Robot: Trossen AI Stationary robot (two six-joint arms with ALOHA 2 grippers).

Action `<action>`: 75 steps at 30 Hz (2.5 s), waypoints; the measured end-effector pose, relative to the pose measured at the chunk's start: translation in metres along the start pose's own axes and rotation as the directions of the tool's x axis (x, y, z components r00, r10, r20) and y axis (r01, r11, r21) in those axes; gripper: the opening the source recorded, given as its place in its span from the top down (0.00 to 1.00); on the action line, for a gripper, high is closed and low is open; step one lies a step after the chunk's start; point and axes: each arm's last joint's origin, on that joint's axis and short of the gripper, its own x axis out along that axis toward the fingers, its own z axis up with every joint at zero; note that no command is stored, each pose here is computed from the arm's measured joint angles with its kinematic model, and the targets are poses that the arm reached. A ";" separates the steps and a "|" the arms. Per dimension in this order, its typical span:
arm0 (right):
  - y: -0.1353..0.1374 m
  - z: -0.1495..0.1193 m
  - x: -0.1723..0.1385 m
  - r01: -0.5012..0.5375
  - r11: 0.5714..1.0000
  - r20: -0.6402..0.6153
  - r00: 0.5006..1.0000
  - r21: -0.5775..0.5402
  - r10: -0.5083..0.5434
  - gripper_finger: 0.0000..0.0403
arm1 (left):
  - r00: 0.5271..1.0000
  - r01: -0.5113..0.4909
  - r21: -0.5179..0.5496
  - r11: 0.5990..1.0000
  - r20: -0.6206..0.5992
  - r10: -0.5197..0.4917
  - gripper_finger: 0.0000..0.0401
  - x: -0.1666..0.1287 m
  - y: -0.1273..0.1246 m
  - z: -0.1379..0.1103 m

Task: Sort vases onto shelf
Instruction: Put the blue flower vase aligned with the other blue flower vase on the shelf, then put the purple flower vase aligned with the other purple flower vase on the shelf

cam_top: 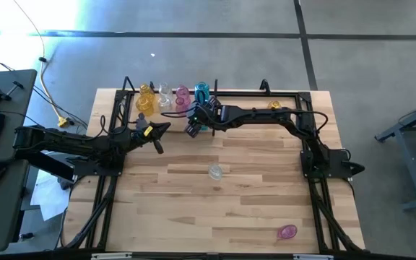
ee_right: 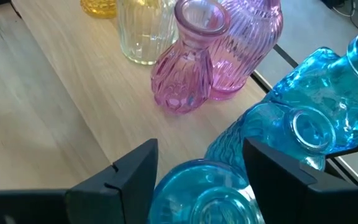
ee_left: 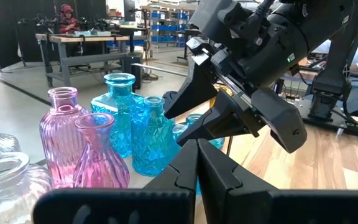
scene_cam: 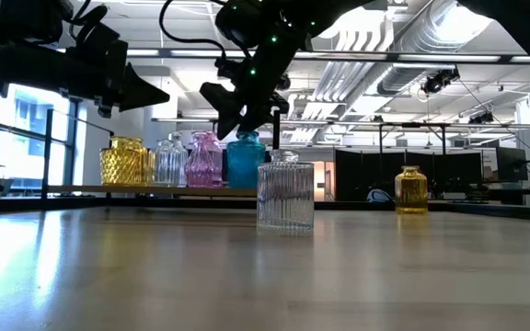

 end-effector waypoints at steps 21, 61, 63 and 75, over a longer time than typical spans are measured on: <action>0.005 0.041 -0.063 -0.025 0.978 -0.037 0.999 -0.207 0.018 0.51 | 1.000 0.000 0.001 1.000 0.000 0.000 1.00 0.000 0.000 0.000; 0.026 -0.005 -0.023 -0.099 0.919 -0.338 0.940 -0.381 -0.039 0.99 | 1.000 0.010 0.011 1.000 -0.007 -0.010 1.00 0.000 0.000 -0.001; 0.028 -0.005 -0.024 -0.102 0.917 -0.338 0.940 -0.385 -0.037 0.99 | 1.000 0.010 0.011 1.000 -0.007 -0.010 1.00 0.000 0.000 -0.001; 0.046 -0.007 -0.054 -0.156 0.879 -0.327 0.945 -0.450 0.000 0.99 | 1.000 0.010 0.011 1.000 -0.007 -0.010 1.00 0.000 0.000 -0.001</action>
